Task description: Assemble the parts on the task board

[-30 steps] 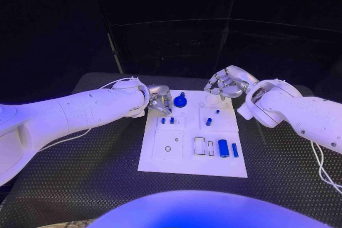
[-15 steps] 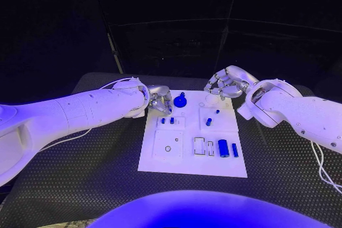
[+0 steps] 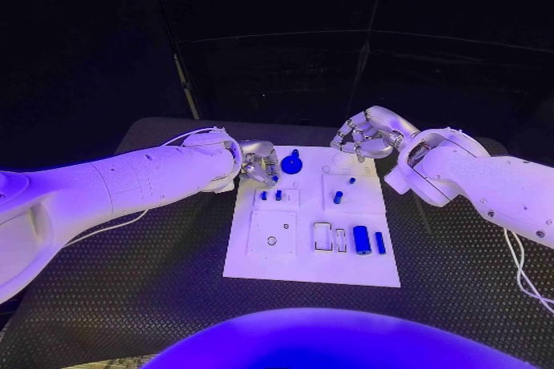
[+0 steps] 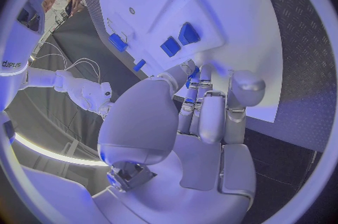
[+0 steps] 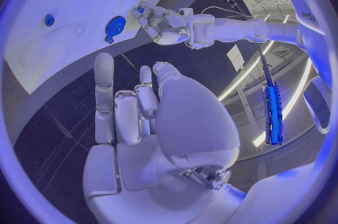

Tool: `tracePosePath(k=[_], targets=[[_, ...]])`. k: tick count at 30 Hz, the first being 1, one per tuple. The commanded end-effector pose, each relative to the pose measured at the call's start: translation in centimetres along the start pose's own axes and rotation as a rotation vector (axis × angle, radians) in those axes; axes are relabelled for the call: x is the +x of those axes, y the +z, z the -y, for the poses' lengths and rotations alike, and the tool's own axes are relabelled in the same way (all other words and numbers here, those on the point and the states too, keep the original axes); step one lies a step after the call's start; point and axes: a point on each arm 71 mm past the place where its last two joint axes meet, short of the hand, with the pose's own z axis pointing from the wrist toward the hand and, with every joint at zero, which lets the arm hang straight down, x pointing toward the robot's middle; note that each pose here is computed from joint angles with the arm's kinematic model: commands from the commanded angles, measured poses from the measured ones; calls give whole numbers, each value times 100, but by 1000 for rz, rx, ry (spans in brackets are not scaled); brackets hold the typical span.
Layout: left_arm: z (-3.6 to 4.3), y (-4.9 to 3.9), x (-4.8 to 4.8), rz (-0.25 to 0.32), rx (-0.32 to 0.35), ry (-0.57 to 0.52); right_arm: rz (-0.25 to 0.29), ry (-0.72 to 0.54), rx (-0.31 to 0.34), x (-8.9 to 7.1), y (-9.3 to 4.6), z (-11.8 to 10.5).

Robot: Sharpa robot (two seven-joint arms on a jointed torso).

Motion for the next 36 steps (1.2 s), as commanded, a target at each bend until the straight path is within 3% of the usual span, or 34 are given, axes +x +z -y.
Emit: tracePosePath(k=[1,14,27,31,36], targets=[[-11,-5,-7,3,-8,-2,-3,2,-5,-6,0,-12],[-80,-54,-31,29,-19,-8,4,-18,27,-44,-4,65],[-314,-238,-124,90,-56,-56,-44,-260,74,-22,-31,258],[-398,-339,-202,149,-44,-146,-54,-384,63,55,-67,303],[-480,-512,-296,247,12,-361,-60,-510,41,203,-133,355]])
